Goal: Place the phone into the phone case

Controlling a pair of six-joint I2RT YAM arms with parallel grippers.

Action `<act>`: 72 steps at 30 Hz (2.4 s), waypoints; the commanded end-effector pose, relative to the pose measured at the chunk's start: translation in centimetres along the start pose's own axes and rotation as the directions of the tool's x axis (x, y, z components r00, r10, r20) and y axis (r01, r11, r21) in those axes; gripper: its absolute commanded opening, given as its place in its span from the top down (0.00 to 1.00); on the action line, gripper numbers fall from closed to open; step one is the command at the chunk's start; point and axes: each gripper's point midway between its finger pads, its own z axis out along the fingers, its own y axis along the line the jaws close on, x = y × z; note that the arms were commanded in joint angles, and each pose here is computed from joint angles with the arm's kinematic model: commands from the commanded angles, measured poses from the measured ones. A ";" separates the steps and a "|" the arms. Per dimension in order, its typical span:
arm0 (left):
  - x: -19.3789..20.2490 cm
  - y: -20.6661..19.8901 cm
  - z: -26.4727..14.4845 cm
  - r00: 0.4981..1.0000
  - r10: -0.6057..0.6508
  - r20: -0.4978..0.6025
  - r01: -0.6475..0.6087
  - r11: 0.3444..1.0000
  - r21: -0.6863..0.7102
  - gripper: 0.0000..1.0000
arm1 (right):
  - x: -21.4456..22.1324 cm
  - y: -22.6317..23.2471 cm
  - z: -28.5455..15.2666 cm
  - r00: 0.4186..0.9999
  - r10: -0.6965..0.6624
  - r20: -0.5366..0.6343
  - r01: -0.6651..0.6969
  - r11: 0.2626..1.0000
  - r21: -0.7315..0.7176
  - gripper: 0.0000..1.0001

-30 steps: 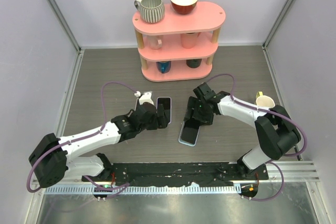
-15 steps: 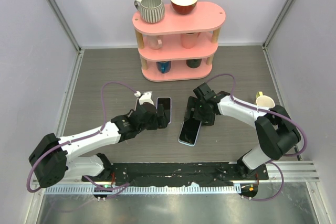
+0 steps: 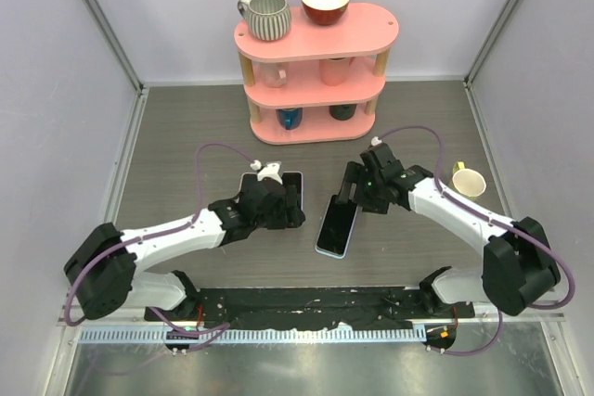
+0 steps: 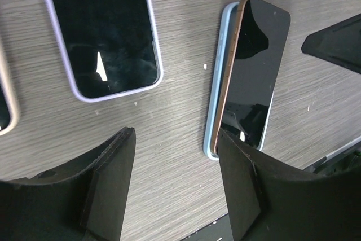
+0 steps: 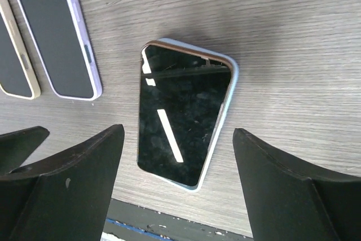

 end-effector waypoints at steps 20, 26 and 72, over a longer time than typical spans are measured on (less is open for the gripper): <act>2.2 -5.9 3.7 0.994 0.057 -0.092 -0.045 0.990 0.131 0.39 | 2.0 -6.1 5.4 0.998 0.046 -0.032 -0.048 0.997 -0.063 0.70; 2.3 -6.2 4.3 0.993 0.061 -0.104 -0.048 0.992 0.118 0.39 | 2.7 -6.9 6.6 0.997 0.055 -0.056 -0.057 0.998 -0.035 0.76; 2.7 -9.0 4.9 0.998 0.057 0.005 -0.057 0.991 0.124 0.49 | -0.9 -4.1 5.7 0.998 0.003 0.069 0.007 0.989 -0.145 0.74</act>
